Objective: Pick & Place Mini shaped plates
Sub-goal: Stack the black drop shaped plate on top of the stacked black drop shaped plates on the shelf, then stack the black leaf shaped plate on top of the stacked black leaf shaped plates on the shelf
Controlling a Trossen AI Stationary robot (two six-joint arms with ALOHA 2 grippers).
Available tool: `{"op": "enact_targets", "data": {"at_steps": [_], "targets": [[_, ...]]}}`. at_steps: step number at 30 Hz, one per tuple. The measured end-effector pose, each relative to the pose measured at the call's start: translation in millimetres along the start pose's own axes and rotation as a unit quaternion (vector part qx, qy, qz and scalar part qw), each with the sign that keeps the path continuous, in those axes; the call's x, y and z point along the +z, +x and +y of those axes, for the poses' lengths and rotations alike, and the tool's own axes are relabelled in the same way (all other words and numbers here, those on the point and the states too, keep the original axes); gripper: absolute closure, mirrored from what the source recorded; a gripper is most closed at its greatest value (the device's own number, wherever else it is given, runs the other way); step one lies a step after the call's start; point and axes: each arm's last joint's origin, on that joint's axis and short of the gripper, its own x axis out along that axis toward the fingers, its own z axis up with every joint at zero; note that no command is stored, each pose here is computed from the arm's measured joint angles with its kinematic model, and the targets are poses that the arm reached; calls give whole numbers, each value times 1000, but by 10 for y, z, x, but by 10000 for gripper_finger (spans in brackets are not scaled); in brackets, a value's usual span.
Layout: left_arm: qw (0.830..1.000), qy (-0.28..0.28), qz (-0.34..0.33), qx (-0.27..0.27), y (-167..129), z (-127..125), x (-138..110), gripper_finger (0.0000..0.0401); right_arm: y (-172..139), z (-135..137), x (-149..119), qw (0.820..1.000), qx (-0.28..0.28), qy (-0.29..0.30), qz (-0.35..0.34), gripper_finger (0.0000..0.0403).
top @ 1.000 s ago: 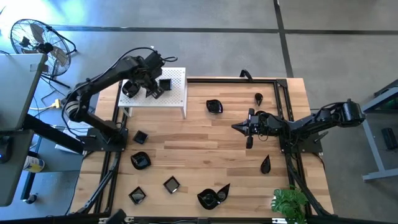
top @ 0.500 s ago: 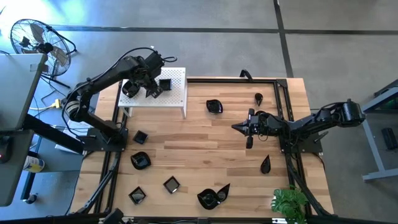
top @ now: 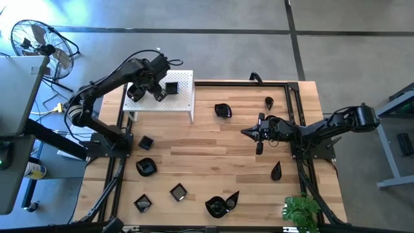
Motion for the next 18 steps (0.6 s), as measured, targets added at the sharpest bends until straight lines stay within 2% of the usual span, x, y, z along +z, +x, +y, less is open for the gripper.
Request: {"op": "enact_targets", "data": {"at_steps": [6,12,14,18], "targets": [[999,-14,-40,-1,-144,51,-48,401,0,0,0,1000,0,0,0,403],[992,0,-111,-51,-333,-84,-124,401,0,0,0,1000,0,0,0,403],[984,5,-159,-84,-374,-162,-194,401,0,-2,0,1000,-4,0,0,402],[955,17,-260,-140,-330,-306,-430,401,0,-15,0,1000,-27,8,-3,402]]}}
